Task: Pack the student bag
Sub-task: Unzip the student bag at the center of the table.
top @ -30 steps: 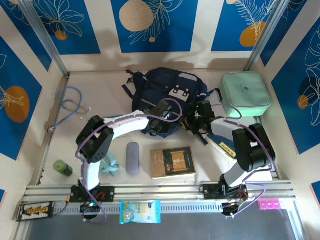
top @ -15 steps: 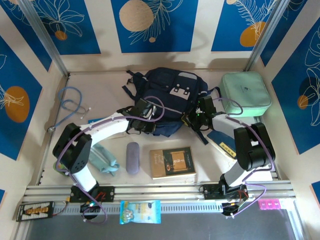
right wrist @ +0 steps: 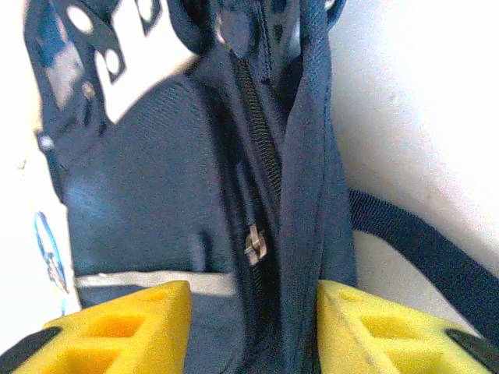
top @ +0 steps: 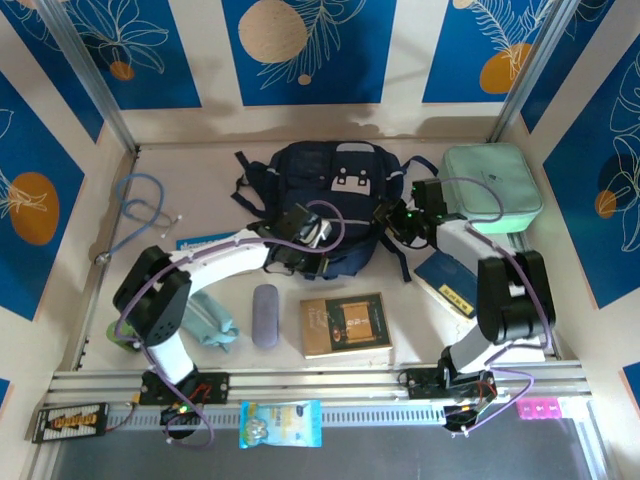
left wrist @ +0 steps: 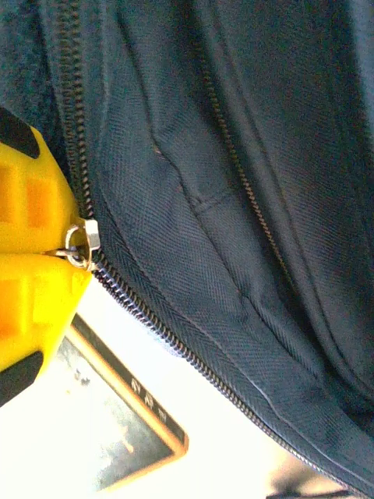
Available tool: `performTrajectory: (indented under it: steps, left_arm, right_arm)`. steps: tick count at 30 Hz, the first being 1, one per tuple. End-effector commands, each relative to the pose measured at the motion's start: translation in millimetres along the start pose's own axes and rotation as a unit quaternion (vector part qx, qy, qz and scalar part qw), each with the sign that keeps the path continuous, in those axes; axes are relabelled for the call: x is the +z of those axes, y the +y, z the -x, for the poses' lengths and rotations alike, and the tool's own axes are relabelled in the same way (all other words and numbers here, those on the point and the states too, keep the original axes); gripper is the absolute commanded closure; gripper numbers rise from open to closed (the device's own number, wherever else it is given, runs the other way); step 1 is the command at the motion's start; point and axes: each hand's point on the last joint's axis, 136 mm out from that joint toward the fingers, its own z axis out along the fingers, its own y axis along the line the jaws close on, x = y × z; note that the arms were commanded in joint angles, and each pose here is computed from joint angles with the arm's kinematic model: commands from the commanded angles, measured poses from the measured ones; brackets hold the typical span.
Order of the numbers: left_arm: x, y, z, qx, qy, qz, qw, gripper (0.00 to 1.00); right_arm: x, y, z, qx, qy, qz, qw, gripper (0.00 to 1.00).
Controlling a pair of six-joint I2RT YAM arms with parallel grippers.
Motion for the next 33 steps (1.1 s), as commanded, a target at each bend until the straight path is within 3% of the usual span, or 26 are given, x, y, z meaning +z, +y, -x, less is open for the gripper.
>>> performTrajectory:
  steps: [1,9,13,26,33]
  left_arm:
    - [6,-37,25,0.009,-0.007,-0.055,0.998,1.00]
    - [25,-71,51,0.002,0.006,-0.110,0.994,1.00]
    - [29,-71,50,0.000,0.012,-0.112,0.994,1.00]
    - [35,-64,33,-0.006,0.042,-0.103,0.994,1.00]
    - [35,-60,30,-0.008,0.046,-0.095,0.994,1.00]
  right_arm:
    - [-36,-15,1,0.029,-0.037,-0.042,0.998,0.43]
    - [-52,-52,-48,0.112,0.007,-0.085,0.990,0.17]
    - [-48,-53,-57,0.120,0.018,-0.094,0.988,0.12]
    - [2,-25,-75,0.156,0.052,-0.078,0.983,0.13]
    - [4,-23,-76,0.157,0.050,-0.078,0.983,0.13]
